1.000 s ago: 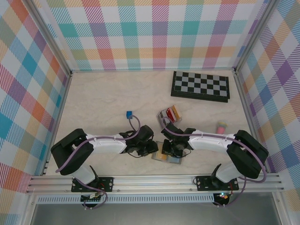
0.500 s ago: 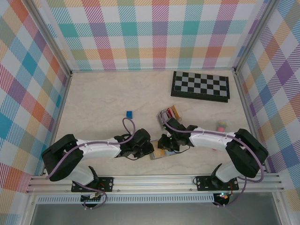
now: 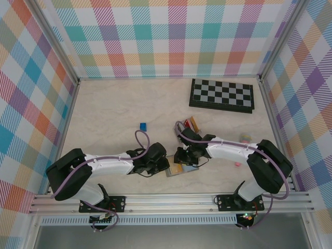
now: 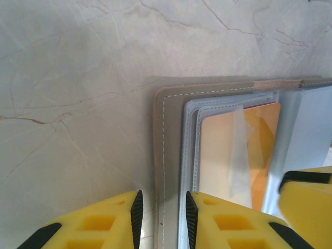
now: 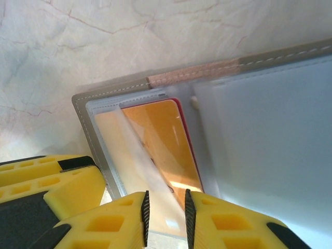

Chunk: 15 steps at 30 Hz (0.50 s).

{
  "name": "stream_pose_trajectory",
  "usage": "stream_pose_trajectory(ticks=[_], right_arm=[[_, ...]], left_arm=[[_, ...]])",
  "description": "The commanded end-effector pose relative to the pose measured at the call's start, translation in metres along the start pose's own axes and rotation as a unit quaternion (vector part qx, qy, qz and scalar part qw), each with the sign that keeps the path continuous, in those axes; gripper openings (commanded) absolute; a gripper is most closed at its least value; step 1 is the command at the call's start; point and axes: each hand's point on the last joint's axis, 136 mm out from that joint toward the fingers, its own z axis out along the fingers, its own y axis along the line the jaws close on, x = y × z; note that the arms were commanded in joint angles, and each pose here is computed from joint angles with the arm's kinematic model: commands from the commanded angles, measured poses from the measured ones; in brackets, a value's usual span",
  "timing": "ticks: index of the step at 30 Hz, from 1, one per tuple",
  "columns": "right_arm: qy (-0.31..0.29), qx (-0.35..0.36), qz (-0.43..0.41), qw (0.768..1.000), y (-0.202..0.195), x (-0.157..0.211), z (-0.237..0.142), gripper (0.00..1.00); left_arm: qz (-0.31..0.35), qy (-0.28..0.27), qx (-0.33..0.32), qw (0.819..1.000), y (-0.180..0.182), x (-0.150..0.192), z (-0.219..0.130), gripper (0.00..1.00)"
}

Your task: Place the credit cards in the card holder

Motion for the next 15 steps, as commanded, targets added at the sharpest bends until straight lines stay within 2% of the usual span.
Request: stream_pose_trajectory(ticks=[1, 10, 15], right_arm=[[-0.003, 0.036, -0.013, 0.999, -0.012, -0.001, -0.007, 0.27], [0.040, 0.010, -0.017, 0.999, -0.002, 0.011, 0.014, 0.24], [0.040, -0.019, -0.030, 0.999, 0.018, 0.013, 0.014, 0.21]], left_arm=[[0.010, 0.003, -0.008, 1.000, -0.002, 0.003, 0.002, 0.30], [0.015, 0.014, 0.003, 1.000, -0.009, 0.005, 0.008, 0.29], [0.018, 0.021, 0.008, 1.000, -0.012, 0.007, 0.011, 0.29]])
